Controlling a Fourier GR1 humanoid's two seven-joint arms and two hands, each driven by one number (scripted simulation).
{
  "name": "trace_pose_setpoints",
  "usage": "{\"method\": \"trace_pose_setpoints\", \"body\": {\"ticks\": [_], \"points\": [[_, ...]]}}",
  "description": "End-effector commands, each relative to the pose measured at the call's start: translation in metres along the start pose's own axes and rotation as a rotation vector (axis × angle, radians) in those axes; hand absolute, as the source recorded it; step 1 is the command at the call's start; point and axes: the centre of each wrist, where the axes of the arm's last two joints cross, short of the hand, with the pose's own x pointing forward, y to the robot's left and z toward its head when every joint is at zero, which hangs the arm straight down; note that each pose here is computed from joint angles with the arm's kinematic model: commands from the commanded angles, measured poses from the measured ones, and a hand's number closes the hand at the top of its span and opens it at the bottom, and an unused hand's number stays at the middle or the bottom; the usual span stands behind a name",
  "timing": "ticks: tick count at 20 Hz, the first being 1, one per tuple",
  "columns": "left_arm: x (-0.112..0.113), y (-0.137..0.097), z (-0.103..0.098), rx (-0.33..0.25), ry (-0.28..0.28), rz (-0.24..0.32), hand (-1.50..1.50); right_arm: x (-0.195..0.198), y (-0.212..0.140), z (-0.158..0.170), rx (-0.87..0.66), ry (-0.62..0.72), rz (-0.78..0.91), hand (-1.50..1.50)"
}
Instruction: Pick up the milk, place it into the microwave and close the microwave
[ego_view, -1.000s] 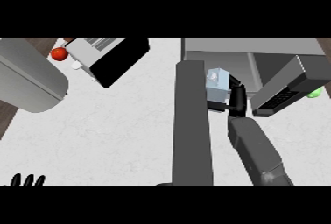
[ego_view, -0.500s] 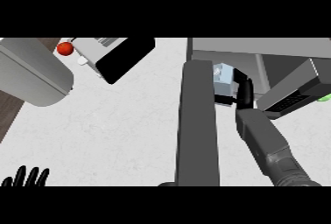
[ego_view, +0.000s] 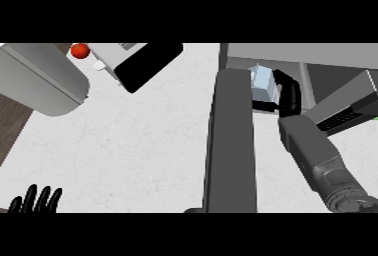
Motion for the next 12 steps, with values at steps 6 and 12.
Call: {"method": "trace_pose_setpoints", "body": {"ticks": [6,12], "points": [[-0.002,0.008,-0.005,-0.002,-0.001,0.002,-1.5,0.016,-0.008,-0.024,-0.122,-0.082,-0.062,1.5],[-0.007,0.003,-0.004,-0.03,0.017,0.013,-1.5,0.015,-0.023,-0.036,-0.245,-0.103,0.131,1.5]]}}
